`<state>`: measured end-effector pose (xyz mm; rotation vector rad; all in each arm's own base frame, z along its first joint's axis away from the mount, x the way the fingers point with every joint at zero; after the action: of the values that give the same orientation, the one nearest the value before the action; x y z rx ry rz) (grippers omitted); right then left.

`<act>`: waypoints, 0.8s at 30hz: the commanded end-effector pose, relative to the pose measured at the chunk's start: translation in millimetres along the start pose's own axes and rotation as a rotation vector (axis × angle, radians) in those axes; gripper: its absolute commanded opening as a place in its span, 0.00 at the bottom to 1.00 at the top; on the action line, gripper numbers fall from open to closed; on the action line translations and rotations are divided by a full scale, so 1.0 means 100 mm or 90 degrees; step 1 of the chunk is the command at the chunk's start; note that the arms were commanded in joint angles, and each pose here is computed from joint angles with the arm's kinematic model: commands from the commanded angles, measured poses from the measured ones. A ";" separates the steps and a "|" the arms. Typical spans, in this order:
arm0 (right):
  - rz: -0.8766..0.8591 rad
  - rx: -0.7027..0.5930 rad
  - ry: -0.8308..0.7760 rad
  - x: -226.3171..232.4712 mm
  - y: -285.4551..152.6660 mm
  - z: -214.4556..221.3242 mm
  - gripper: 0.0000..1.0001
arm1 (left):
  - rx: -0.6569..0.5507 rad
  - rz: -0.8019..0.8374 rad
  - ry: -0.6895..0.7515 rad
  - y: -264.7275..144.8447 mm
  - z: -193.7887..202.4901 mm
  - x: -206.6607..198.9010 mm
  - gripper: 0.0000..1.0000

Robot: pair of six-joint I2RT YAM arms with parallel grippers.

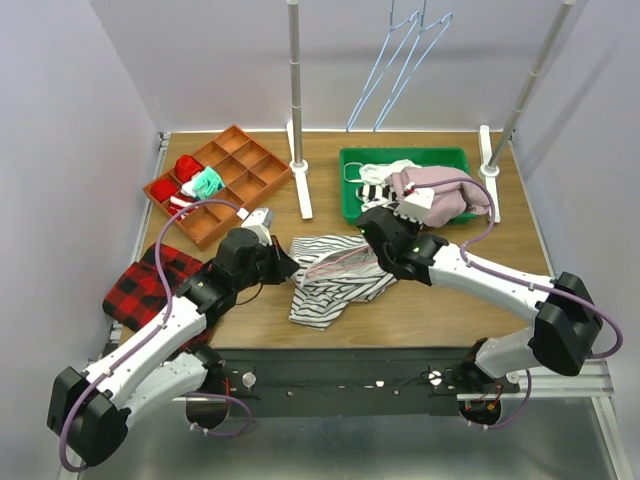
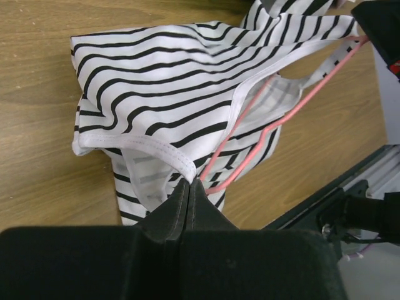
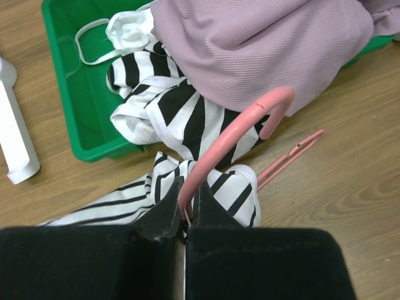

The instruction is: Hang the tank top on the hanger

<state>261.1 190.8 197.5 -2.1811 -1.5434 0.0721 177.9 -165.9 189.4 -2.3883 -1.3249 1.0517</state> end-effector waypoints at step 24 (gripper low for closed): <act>-0.001 0.013 0.057 0.14 -0.03 -0.07 0.01 | -0.042 0.126 -0.168 -0.08 -0.18 -0.29 0.00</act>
<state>264.6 191.3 197.6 -2.2251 -1.4884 0.0560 166.4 -181.9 230.5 -2.5804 -1.1733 1.4533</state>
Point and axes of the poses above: each gripper's point midway between its finger pads, its own y axis out along the fingers, its own x axis along the line the jaws close on, z = x × y, the point moved 7 cm from there along -y, back along the fingers, and after that the axes turned 6 degrees about y, right-handed, at the moved point
